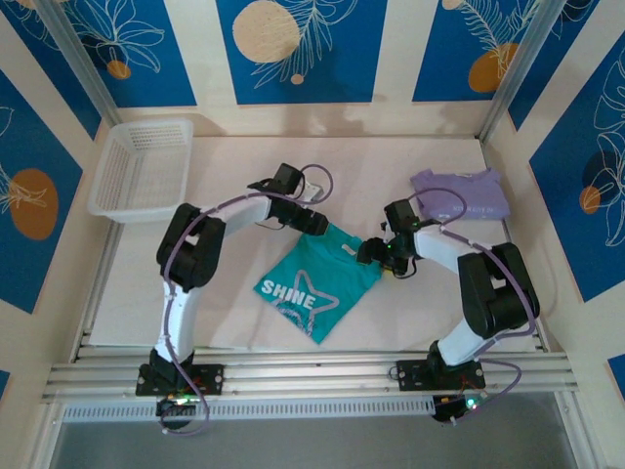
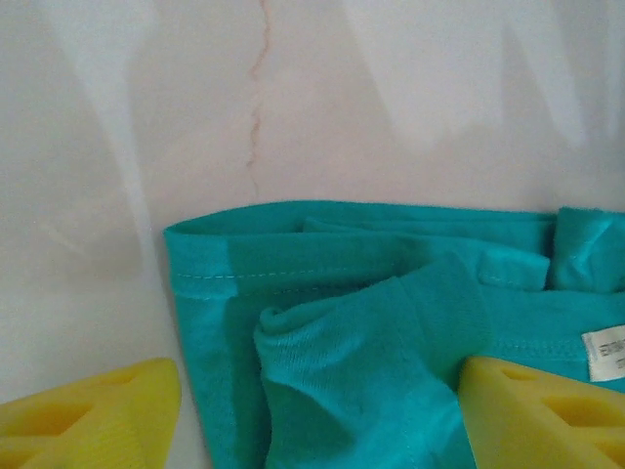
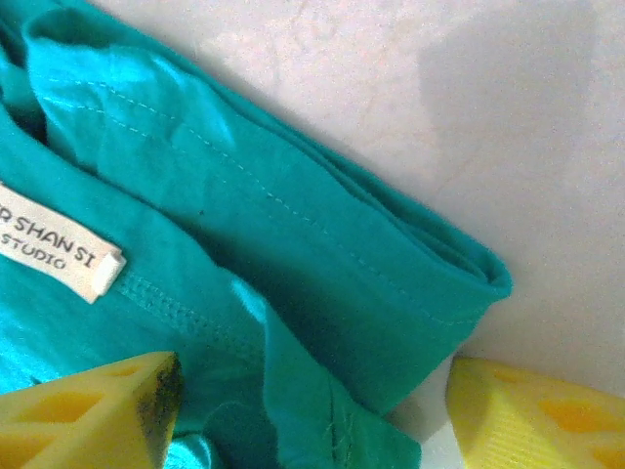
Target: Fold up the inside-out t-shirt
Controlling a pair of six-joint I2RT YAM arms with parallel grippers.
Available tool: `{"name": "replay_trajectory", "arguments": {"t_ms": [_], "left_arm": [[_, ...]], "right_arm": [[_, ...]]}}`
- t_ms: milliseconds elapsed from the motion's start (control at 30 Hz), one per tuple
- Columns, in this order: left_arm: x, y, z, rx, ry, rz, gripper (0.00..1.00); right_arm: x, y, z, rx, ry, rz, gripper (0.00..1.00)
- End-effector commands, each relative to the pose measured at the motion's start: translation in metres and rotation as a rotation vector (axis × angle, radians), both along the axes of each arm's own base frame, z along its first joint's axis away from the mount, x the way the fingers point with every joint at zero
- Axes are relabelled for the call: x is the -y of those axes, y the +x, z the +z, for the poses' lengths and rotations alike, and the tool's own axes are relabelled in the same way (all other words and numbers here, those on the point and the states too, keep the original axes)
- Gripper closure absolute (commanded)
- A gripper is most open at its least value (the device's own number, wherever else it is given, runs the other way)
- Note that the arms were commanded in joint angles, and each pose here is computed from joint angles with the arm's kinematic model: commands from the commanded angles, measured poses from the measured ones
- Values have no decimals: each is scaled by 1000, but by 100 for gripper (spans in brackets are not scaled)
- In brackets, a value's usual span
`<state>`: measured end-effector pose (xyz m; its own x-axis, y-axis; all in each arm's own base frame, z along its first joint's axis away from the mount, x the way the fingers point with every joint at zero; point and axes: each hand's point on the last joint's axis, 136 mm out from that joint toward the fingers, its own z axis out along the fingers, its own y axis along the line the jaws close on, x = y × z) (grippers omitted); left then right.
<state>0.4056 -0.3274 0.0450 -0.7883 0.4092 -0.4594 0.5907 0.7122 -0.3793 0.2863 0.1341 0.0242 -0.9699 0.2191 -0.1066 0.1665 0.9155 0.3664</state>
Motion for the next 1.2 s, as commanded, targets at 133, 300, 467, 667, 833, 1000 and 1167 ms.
{"name": "replay_trajectory", "arguments": {"t_ms": [133,300,467,667,833,1000,1167], "left_arm": [[14,-27,-4,-99,-45,-110,38],[21,-24,-1,-101,-77,-124,52],[15,-14,-14,-124,-37,-79,66],[0,4,-15,-137,-38,17,86],[-5,23,-1,-108,-100,71,99],[-8,47,30,-37,-220,124,100],[-15,69,59,60,-312,182,100]], "right_arm": [[-30,12,-1,21,83,48,48],[-36,23,7,70,105,50,61],[-33,31,7,95,81,46,73],[-27,40,14,146,60,55,84],[-26,48,22,189,53,79,90],[-25,67,38,259,51,99,93],[-26,97,62,354,40,131,95]]}}
